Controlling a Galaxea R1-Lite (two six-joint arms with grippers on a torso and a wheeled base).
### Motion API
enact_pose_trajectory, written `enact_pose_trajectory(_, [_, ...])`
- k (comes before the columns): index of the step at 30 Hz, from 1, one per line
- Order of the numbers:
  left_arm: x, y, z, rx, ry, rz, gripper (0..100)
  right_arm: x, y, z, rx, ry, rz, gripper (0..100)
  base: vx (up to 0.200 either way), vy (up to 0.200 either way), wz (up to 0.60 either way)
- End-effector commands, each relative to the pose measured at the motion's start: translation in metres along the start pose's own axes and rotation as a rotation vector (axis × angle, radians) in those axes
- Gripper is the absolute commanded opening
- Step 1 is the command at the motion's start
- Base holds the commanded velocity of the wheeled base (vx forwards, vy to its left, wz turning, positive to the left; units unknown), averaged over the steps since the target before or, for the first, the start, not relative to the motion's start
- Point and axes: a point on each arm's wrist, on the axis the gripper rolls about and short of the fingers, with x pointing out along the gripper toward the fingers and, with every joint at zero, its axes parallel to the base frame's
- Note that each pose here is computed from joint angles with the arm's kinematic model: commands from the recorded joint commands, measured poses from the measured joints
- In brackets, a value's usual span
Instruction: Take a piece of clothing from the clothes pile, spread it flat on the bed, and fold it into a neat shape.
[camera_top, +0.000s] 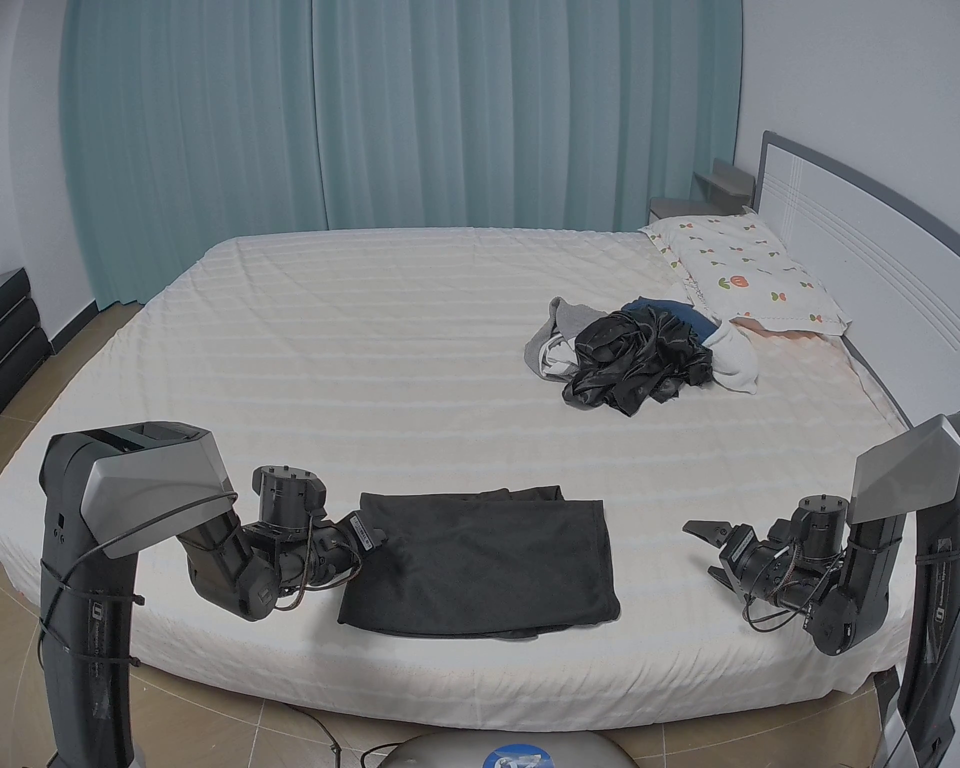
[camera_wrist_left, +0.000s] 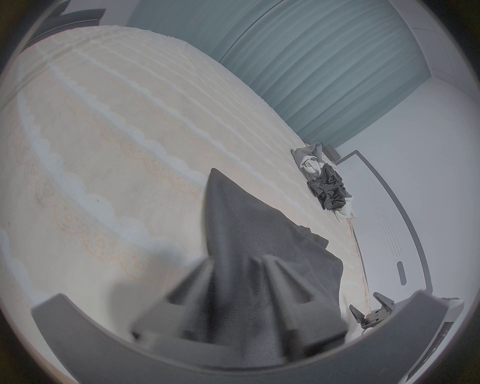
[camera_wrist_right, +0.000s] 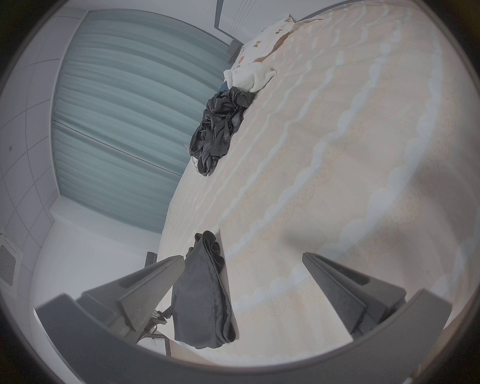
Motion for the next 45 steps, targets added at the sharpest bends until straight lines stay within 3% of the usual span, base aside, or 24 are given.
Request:
enact_pose_trajectory(1, [-0.002,0.001,0.002,-0.004,-0.005,0.002,0,0.0,0.001,0.0,-0.003,-0.004,0.008,100,0.0,0.0,0.0])
enact_pose_trajectory(18, [-0.004,0.003,0.011,-0.057,-0.054,0.027,0,0.0,0.002,0.001,-0.003,-0.009,0.01,100,0.0,0.0,0.0])
enact_pose_trajectory(45, [-0.018,0.01,0.022,-0.125,-0.083,0.046,0,0.0,0.0,0.002,0.001,-0.013,0.006,100,0.0,0.2,0.0])
